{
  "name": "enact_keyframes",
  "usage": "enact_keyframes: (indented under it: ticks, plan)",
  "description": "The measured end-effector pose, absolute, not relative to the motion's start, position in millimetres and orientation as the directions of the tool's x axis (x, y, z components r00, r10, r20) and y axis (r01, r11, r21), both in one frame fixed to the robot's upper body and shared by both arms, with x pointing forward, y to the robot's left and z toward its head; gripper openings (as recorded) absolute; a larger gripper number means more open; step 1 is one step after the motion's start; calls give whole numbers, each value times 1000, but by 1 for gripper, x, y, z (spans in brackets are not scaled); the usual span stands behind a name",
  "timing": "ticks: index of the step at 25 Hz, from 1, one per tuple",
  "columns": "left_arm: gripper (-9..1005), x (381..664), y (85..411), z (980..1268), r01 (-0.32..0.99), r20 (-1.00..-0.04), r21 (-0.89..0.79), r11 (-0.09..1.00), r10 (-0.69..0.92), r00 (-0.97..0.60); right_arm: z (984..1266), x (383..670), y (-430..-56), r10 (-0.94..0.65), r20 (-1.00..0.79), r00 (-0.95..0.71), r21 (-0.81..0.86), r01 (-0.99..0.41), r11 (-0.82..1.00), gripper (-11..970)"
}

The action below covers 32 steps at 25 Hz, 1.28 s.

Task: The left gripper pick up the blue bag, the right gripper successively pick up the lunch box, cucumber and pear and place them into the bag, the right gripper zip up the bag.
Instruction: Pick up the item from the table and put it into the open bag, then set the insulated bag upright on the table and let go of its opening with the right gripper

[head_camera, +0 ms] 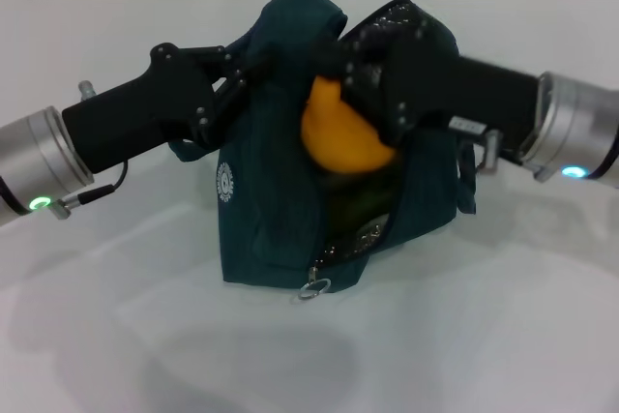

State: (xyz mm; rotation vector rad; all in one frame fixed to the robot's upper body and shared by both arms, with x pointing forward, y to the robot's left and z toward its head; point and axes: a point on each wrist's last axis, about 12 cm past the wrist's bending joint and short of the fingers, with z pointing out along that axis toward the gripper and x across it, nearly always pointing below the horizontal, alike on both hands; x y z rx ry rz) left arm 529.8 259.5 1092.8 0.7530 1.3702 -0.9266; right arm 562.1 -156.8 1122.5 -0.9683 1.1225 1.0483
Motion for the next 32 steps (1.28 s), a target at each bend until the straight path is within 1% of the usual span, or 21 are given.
enact_keyframes:
  ticks: [6,17,22,25,29,32]
  plan:
    - [36,530,259,1092,881,-994,-76,466,-105,-30,1106,556,-153,68,-995,71,-54,-972,229,44]
    - [35,530,260,1090,876,-994,-83,475,-107,-37,1102,549,-160,88,-995,49,-27,-972,232,46]
    - [35,529,262,1089,872,-994,-86,481,-105,-40,1104,540,-185,197,-979,59,7,-947,322,238]
    - [35,527,263,1087,868,-994,-90,489,-103,-46,1102,534,-208,223,-973,67,23,-924,381,434]
    - [35,526,265,1085,859,-995,-88,505,-93,-47,1093,524,-244,187,-982,24,59,-902,428,446]
    - [36,526,266,1083,854,-995,-86,513,-87,-48,1087,515,-265,132,-990,-49,99,-909,404,455]
